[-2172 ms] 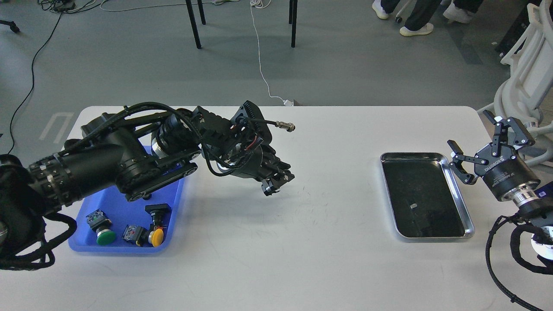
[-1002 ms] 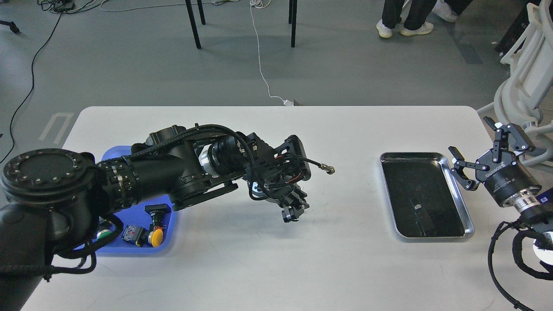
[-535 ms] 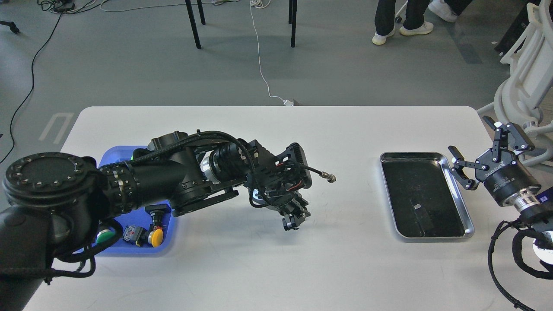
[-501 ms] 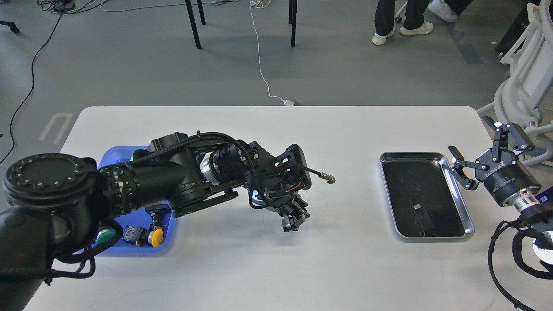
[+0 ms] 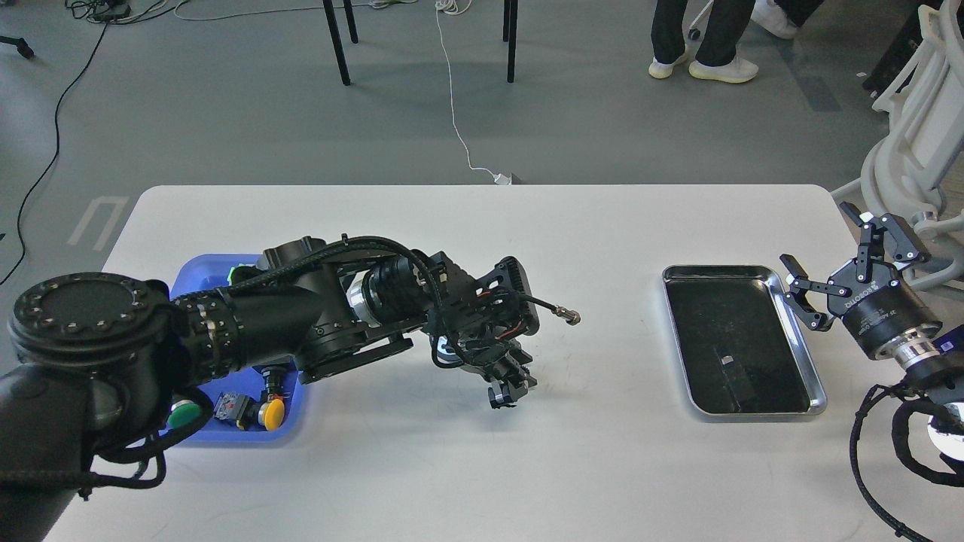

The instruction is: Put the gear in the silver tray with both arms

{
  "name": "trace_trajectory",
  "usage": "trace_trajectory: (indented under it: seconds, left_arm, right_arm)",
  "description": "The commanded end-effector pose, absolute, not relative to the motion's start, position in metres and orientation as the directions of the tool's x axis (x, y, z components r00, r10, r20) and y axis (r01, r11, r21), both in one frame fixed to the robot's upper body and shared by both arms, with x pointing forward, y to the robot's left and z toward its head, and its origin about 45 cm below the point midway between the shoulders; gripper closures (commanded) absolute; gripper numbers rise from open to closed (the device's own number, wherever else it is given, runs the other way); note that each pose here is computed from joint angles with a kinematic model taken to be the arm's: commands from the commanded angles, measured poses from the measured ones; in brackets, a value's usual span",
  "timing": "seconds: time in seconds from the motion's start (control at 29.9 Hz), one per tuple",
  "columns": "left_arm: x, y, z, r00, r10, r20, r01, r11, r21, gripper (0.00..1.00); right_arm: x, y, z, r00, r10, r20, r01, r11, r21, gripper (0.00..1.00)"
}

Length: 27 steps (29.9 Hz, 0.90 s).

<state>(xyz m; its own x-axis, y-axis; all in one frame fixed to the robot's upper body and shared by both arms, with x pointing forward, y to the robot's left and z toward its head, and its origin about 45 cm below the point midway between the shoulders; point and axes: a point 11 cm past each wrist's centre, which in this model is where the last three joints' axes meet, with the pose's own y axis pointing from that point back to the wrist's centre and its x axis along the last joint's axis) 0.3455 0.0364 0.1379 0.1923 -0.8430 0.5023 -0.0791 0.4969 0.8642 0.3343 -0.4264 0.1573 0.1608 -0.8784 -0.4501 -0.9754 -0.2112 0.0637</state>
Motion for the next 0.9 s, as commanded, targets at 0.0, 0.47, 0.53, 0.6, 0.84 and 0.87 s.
trace_trajectory:
  seconds: [0.0, 0.47, 0.53, 0.6, 0.84, 0.87]
  left_arm:
    - [0.347, 0.035, 0.141, 0.193, -0.837, 0.513, -0.084, 0.506, 0.858, 0.16]
    - [0.366, 0.010, 0.241, 0.674, -0.207, 0.709, -0.094, 0.928, 0.361, 0.09]
    - [0.373, 0.037, 0.246, 0.775, -0.050, 0.630, -0.152, 0.953, 0.263, 0.09]
    - [0.380, 0.066, 0.253, 0.863, 0.164, 0.477, -0.248, 0.961, 0.119, 0.08]
    - [0.384, 0.176, 0.220, 0.775, 0.631, -0.049, -0.631, 0.766, -0.120, 0.02]
    - [0.381, 0.188, 0.212, 0.741, 0.665, -0.091, -0.671, 0.730, -0.126, 0.02]
  right_arm:
    - [0.334, -0.428, 0.159, 0.160, -0.879, -0.448, -0.976, -0.209, 0.062, 0.01]
    - [0.335, -0.425, 0.161, 0.170, -0.877, -0.449, -0.974, -0.218, 0.057, 0.01]
    - [0.336, -0.419, 0.162, 0.187, -0.870, -0.457, -0.971, -0.234, 0.050, 0.01]
    - [0.337, -0.412, 0.165, 0.207, -0.861, -0.464, -0.967, -0.253, 0.040, 0.01]
    - [0.337, -0.389, 0.183, 0.316, -0.844, -0.433, -0.935, -0.356, 0.011, 0.01]
    - [0.336, -0.387, 0.185, 0.342, -0.848, -0.405, -0.925, -0.381, 0.017, 0.01]
